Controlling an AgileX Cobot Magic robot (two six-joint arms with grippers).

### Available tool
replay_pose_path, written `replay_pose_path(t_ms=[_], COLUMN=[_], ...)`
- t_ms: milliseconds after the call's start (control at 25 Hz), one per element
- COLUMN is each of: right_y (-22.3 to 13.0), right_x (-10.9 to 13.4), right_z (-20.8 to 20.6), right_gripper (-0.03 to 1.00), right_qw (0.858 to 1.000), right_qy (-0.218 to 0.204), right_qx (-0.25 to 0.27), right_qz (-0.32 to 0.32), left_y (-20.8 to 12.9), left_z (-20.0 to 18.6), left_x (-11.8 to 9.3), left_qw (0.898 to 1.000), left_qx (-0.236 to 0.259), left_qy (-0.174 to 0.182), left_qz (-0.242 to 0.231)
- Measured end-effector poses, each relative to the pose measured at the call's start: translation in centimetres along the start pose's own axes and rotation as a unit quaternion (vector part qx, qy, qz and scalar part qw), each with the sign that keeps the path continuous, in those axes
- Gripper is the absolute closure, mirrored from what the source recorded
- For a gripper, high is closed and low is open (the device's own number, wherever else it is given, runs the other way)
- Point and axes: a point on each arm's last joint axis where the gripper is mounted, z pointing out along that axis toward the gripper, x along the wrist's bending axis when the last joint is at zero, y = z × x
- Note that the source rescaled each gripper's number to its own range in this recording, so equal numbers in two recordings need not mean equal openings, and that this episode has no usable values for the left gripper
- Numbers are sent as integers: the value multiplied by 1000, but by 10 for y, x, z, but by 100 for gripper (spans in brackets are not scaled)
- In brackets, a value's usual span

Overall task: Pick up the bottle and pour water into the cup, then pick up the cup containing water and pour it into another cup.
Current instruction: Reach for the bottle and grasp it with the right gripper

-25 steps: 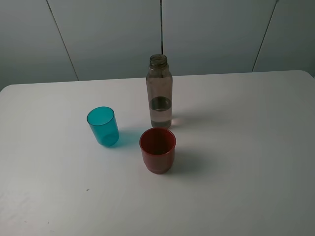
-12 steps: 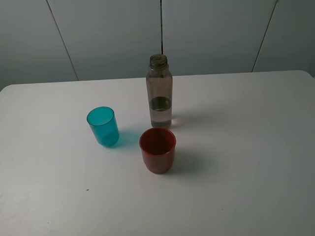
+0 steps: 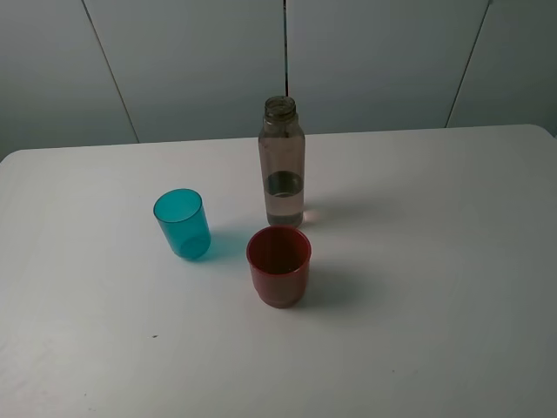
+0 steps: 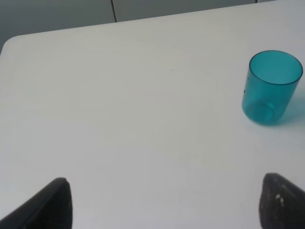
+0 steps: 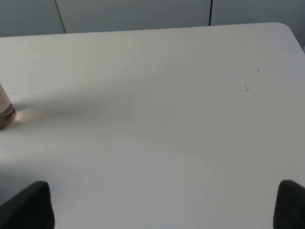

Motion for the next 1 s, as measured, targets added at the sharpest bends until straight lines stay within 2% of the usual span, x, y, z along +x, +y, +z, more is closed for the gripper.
replay_pose_path(t_ms=[480, 600, 760, 1000], right_y=[0, 7, 33, 96], right_x=[1, 1, 2, 0], right_z=[1, 8, 24, 52], right_gripper=[-3, -3, -3, -3], right_qw=[1000, 999, 996, 999], right_qy=[3, 7, 12, 6], right_qx=[2, 37, 87, 38], right_qz=[2, 6, 20, 36], left_y=[0, 0, 0, 0], left_z=[0, 0, 0, 0], left_x=[0, 0, 0, 0], left_qw=[1000, 1000, 1000, 1000], left_qx=[0, 0, 0, 0], left_qy=[0, 0, 0, 0], left_qz=[0, 0, 0, 0])
